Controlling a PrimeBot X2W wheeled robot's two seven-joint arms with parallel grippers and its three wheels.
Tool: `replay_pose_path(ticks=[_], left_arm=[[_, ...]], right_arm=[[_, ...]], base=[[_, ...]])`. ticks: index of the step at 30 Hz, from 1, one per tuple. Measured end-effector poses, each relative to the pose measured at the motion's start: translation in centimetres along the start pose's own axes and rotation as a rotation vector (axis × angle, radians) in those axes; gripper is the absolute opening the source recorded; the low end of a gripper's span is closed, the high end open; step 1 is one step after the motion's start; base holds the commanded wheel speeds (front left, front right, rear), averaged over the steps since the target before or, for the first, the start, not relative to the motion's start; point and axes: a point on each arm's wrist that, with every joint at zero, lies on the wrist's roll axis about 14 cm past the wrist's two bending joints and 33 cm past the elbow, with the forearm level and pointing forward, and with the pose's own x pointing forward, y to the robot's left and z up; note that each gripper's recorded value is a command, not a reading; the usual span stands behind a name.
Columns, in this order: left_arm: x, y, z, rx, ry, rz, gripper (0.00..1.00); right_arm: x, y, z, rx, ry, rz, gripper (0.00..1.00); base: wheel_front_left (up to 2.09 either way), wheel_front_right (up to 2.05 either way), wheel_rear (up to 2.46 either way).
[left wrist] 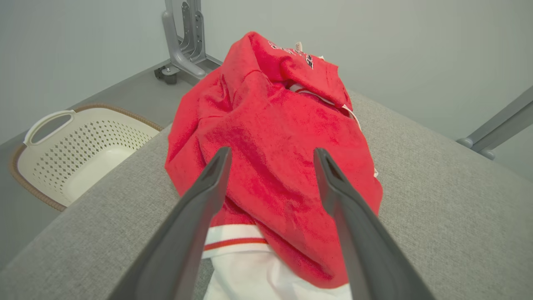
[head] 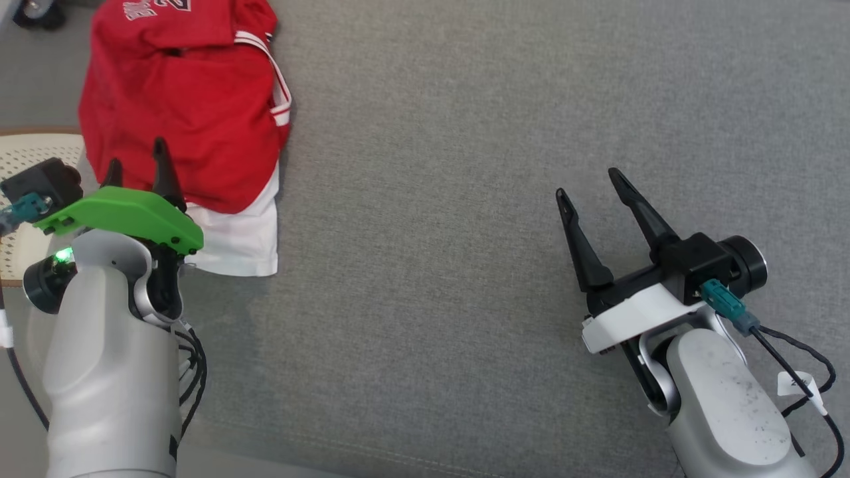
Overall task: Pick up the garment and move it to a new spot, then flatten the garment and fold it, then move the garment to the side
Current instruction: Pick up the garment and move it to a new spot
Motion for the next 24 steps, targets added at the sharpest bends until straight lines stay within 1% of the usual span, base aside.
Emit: replay_pose_path(ticks=[2,5,7,8,9,10,12,14,17,20,24], left_arm=[[1.6,0.4,-2.5,0.003,0.094,0.036,1.00],[3.2,1.8,-4.9,0.032,0.161,0.096,1.00],[3.9,2.0,-6.3,0.032,0.193,0.103,1.00],[4.2,1.9,-7.4,0.043,0.219,0.100,0.84],[4.4,1.8,-8.2,0.056,0.240,0.097,0.36],[4.6,1.8,-8.6,0.061,0.241,0.098,0.00],[5.2,2.0,-8.5,0.080,0.224,0.097,0.00],[5.4,1.5,-8.2,0.081,0.198,0.079,0.00],[5.6,0.3,-6.6,0.084,0.135,0.027,0.00],[5.5,-1.0,-4.0,0.109,0.064,-0.037,0.00],[4.8,-2.4,2.0,0.133,-0.085,-0.106,0.00]], right_arm=[[-0.1,-1.1,-1.6,0.016,0.028,-0.021,1.00],[-0.4,-2.4,-3.9,0.036,0.072,-0.046,1.00],[-0.7,-3.3,-4.9,0.045,0.090,-0.069,1.00],[-0.9,-3.7,-5.3,0.049,0.100,-0.081,1.00],[-1.2,-4.2,-5.6,0.055,0.106,-0.098,1.00],[-1.5,-4.6,-5.8,0.055,0.111,-0.110,1.00],[-2.0,-5.3,-6.0,0.054,0.118,-0.134,1.00],[-2.4,-5.6,-5.9,0.055,0.120,-0.149,1.00],[-3.2,-5.7,-5.6,0.062,0.125,-0.169,1.00],[-4.0,-5.1,-5.4,0.076,0.134,-0.177,1.00],[-4.6,-3.7,-4.0,0.088,0.115,-0.167,1.00]], base=[[0.00,0.00,0.00],[0.00,0.00,0.00],[0.00,0.00,0.00],[0.00,0.00,0.00],[0.00,0.00,0.00],[0.00,0.00,0.00],[0.00,0.00,0.00],[0.00,0.00,0.00],[0.00,0.00,0.00],[0.00,0.00,0.00],[0.00,0.00,0.00]])
